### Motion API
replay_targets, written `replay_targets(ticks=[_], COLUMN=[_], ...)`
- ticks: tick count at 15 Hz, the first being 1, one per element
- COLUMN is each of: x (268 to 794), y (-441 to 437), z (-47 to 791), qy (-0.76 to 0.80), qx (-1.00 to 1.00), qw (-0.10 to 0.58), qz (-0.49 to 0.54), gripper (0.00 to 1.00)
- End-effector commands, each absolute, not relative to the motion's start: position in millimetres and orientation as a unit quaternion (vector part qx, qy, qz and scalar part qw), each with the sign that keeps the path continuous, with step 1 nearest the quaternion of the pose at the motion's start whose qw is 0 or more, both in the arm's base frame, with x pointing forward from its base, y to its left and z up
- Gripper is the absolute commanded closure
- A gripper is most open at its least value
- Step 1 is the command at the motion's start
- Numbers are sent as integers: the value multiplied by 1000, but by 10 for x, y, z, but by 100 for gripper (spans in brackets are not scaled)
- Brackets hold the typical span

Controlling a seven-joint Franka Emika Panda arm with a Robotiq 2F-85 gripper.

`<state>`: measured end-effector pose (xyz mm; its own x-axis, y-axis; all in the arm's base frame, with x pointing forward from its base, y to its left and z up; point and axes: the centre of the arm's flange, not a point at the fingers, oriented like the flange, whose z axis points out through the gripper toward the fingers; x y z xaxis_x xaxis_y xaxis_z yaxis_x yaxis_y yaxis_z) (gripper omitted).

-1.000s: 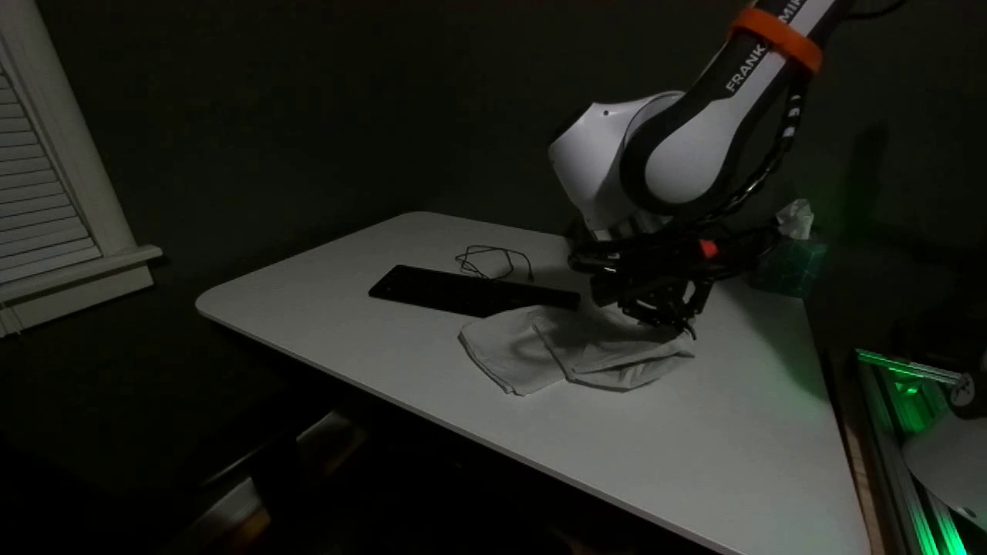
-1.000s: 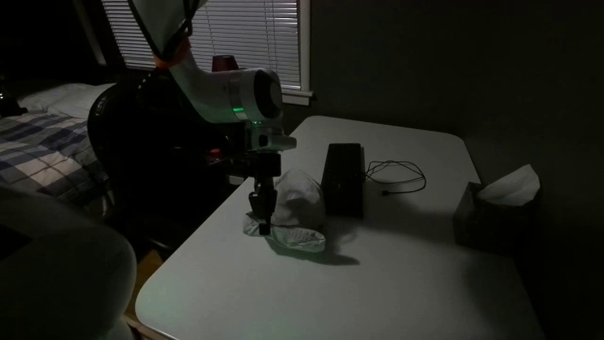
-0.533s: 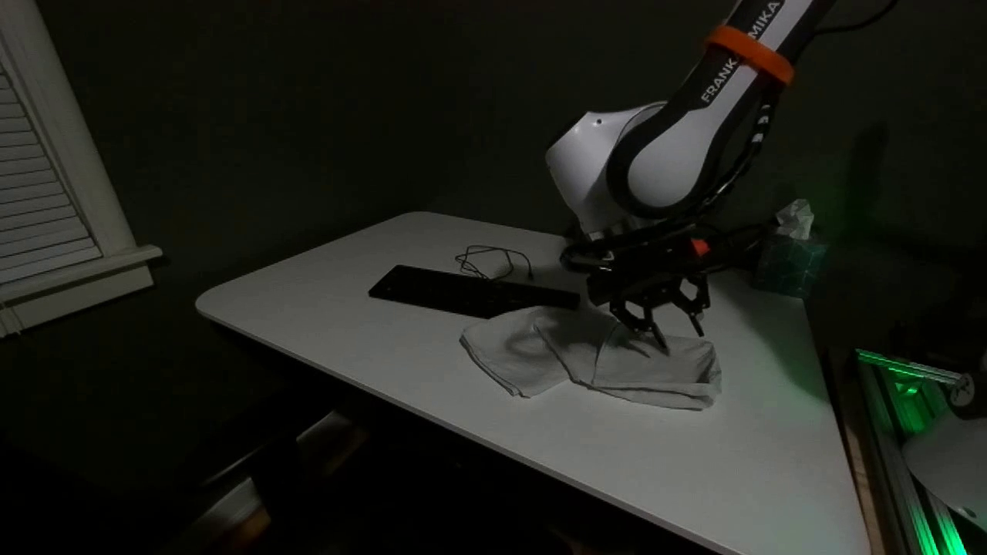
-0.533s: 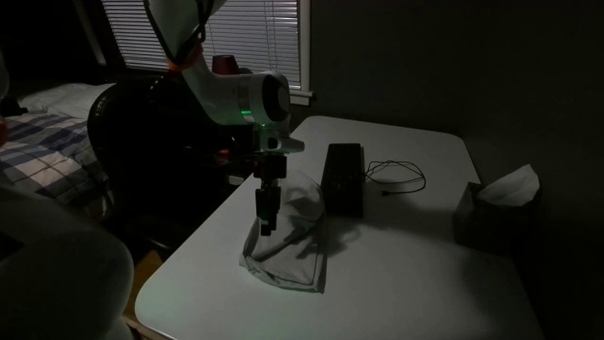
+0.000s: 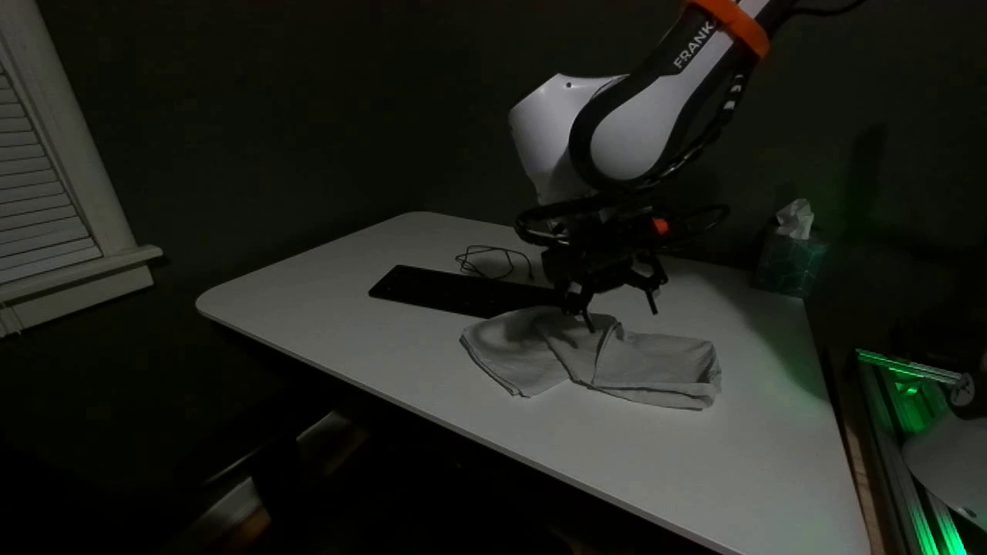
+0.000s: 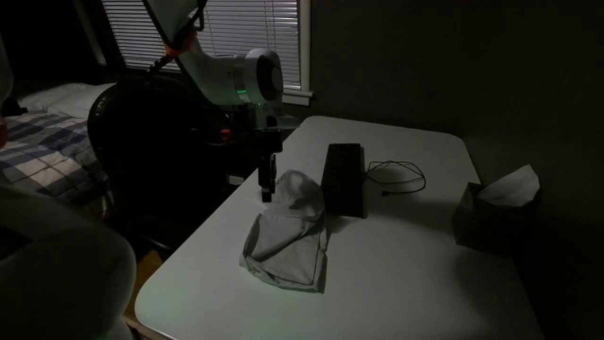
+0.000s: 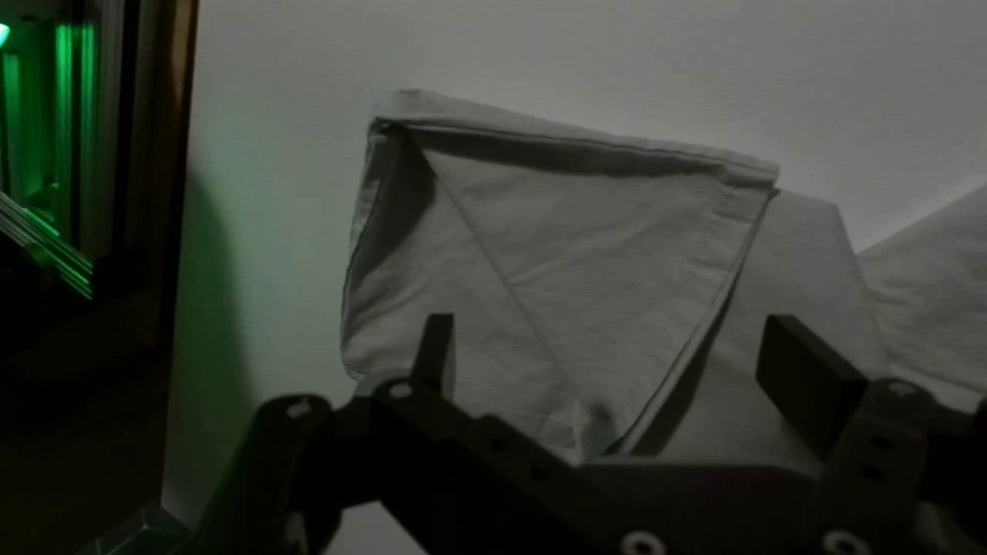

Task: Unfold the white cloth

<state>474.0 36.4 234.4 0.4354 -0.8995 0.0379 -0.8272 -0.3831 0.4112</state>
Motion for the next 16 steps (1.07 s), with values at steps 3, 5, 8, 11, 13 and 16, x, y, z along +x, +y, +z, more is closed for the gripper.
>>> replay_targets(ticks=[3, 5, 8, 11, 13, 16], x=[5042, 5087, 5109, 5101, 5110, 5135], y=[106, 46, -28, -106, -156, -180], z=[1884, 1753, 1611, 1530, 1476, 1435], qy=[-544, -552, -560, -566, -568, -570], qx=[822, 815, 807, 799, 796, 794], qw=[151, 156, 169, 180, 184, 188], qz=[-73, -77, -82, -91, -96, -99], gripper=[0, 0, 0, 2, 23, 47])
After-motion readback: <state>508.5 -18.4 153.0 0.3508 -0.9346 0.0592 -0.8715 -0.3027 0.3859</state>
